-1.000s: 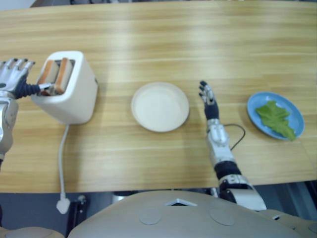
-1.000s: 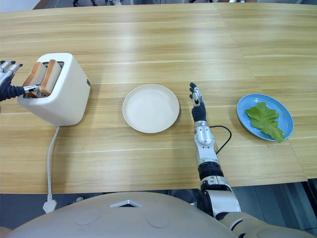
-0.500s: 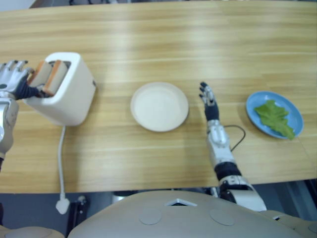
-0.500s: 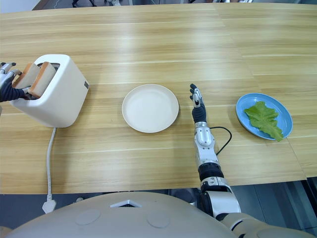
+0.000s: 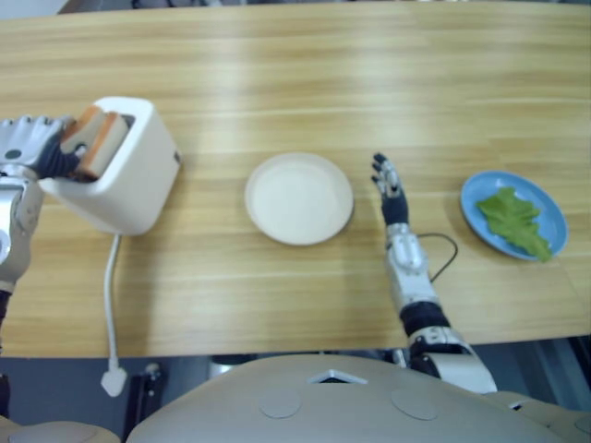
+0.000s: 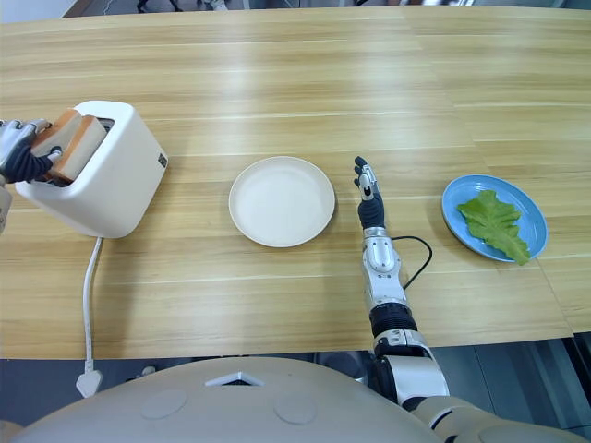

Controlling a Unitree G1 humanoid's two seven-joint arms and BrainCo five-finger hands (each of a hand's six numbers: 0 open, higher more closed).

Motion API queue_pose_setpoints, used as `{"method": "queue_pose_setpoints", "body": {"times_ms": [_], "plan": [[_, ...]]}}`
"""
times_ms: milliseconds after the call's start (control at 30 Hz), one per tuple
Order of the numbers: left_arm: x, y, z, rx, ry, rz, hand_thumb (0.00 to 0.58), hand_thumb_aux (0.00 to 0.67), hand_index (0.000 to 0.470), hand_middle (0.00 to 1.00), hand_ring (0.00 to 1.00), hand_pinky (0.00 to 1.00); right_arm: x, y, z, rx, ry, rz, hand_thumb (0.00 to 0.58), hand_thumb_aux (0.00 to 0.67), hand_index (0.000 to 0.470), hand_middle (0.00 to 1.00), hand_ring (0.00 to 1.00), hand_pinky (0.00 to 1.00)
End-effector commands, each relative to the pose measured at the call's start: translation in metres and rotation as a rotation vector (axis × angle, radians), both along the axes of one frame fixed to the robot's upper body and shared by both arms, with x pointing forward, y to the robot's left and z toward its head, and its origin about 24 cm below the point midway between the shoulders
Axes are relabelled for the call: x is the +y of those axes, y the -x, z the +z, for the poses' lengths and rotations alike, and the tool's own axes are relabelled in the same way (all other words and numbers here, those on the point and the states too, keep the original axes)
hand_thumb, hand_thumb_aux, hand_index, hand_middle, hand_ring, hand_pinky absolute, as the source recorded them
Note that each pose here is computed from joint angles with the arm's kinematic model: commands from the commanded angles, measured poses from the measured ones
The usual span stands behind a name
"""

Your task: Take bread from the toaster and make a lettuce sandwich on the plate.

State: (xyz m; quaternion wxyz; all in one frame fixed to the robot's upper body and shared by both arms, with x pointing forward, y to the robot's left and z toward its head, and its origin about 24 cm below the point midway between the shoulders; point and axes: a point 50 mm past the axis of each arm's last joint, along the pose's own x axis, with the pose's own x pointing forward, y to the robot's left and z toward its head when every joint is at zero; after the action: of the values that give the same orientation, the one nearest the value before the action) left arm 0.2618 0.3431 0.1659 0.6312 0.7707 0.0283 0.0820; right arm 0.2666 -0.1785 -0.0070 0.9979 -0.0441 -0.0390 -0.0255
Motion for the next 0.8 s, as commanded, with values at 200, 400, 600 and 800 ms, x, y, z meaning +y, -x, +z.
{"method": "queue_pose_setpoints", "body": {"times_ms": [200,400,600,800], "plan": [[-0.003,0.004,0.037,-0.277,0.473,-0.143,0.580,0.670,0.460,1.00,1.00,1.00,-0.003,0.003,-0.007,0.041,-0.021,-0.031,0.000,0.000,0.000,0.00,0.00,0.00],[0.012,0.021,0.081,-0.606,0.860,-0.286,0.580,0.670,0.460,1.00,1.00,1.00,-0.003,0.003,-0.009,0.049,-0.027,-0.036,0.000,0.000,0.000,0.00,0.00,0.00],[-0.011,0.033,0.106,-0.699,0.982,-0.515,0.580,0.670,0.460,1.00,1.00,1.00,-0.003,0.003,-0.011,0.058,-0.029,-0.040,0.000,0.000,0.000,0.00,0.00,0.00],[-0.081,0.012,0.074,-0.414,1.254,-0.717,0.580,0.670,0.460,1.00,1.00,1.00,-0.001,0.002,-0.012,0.063,-0.033,-0.043,0.000,0.000,0.000,0.00,0.00,0.00]]}}
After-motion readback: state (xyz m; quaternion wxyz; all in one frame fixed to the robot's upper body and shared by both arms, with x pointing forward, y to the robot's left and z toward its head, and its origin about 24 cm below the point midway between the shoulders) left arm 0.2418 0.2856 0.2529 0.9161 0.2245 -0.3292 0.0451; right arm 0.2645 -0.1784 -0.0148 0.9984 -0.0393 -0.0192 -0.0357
